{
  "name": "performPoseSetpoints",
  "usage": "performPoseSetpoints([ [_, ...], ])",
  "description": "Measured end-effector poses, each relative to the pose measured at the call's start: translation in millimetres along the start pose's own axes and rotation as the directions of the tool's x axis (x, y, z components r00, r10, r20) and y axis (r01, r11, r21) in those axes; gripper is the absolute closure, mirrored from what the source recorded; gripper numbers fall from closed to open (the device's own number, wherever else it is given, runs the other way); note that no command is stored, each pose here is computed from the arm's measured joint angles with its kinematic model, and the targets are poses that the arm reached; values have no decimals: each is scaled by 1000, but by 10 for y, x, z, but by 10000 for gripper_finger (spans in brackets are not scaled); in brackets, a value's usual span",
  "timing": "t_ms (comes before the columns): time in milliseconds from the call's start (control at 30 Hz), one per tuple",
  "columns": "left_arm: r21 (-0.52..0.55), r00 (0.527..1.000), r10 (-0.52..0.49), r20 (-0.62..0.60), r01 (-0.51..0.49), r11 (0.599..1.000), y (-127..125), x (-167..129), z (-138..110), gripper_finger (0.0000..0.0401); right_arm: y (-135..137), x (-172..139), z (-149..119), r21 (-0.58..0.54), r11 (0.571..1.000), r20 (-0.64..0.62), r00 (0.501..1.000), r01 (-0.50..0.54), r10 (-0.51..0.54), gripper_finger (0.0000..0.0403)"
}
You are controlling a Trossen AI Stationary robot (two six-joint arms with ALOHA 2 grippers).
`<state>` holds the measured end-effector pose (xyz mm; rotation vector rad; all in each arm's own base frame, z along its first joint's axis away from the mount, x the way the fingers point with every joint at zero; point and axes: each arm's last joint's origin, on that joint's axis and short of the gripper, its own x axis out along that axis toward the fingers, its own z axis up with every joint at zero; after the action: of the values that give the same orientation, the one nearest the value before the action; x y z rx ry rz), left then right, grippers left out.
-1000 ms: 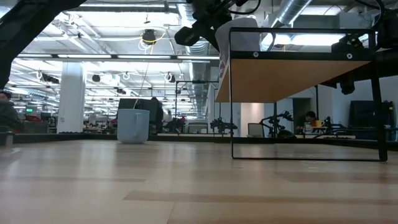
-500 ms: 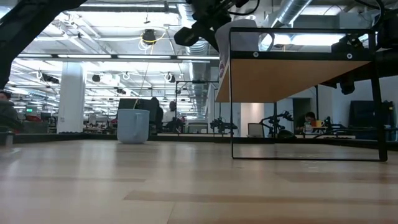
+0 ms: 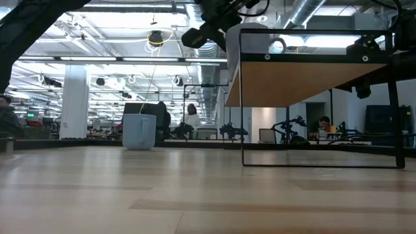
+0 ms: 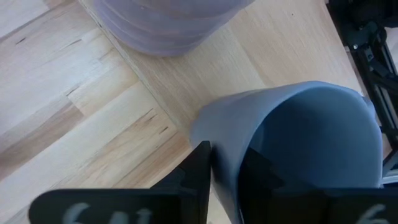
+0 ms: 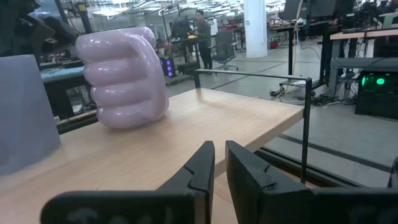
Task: Stack small to large cups/mugs on shelf
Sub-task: Put the blue mug on the shelf
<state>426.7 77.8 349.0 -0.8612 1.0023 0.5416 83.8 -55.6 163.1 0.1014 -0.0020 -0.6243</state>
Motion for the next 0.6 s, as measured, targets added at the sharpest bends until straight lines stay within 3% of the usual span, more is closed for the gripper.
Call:
performPoseSetpoints([
  [600, -59, 999, -36, 35, 38, 998, -35, 0, 34, 346, 0, 0, 0, 0, 1000, 0, 1000, 0, 0, 339],
])
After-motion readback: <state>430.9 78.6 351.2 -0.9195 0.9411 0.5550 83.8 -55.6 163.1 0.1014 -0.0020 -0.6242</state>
